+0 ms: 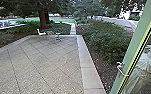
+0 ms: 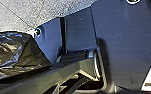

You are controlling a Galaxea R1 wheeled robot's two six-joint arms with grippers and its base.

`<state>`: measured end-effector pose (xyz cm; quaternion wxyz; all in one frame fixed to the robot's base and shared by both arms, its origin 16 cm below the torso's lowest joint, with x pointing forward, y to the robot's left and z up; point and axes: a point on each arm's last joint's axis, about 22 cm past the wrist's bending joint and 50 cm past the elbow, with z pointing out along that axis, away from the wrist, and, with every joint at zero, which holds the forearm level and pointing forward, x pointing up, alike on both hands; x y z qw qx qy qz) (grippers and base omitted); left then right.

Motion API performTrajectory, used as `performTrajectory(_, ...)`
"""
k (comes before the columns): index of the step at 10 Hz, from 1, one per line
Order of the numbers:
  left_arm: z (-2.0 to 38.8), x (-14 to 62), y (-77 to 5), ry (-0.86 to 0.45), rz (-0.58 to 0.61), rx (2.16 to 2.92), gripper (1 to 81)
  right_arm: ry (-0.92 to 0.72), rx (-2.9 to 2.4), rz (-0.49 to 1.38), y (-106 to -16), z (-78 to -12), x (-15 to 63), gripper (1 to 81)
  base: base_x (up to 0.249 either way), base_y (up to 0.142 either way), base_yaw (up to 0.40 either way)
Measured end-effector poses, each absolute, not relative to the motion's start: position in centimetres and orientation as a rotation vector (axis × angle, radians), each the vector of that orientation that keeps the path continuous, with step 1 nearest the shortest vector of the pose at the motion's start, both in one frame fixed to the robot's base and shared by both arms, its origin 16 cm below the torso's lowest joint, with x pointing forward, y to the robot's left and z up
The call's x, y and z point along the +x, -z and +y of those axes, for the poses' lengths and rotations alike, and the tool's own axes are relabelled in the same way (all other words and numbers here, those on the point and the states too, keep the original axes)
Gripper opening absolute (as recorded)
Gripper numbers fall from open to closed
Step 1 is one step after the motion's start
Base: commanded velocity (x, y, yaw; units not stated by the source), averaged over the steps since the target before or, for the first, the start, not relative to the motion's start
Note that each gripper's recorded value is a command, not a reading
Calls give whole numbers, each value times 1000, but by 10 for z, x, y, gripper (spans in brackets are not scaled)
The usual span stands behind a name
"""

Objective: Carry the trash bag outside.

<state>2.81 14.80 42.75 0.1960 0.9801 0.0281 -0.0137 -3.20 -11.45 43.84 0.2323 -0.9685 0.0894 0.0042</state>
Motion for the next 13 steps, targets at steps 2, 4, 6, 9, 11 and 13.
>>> performTrajectory(2,149,6,-427,76,82,2747,10,-52,-2662,252,-439,-114,-55,811,113,0,0)
performTrajectory(4,148,18,-427,58,80,2746,10,-23,-2663,245,-438,-115,-35,811,112,0,0)
performTrajectory(6,148,21,-427,50,80,2746,10,-30,-2663,246,-438,-115,-40,811,113,0,0)
performTrajectory(9,148,16,-427,63,81,2746,10,-37,-2663,246,-438,-115,-41,811,113,0,0)
performTrajectory(11,148,16,-427,54,80,2746,10,-30,-2664,247,-438,-116,-44,811,55,0,0)
performTrajectory(13,149,12,-427,64,81,2747,10,-48,-2663,248,-438,-114,-51,811,0,0,0)
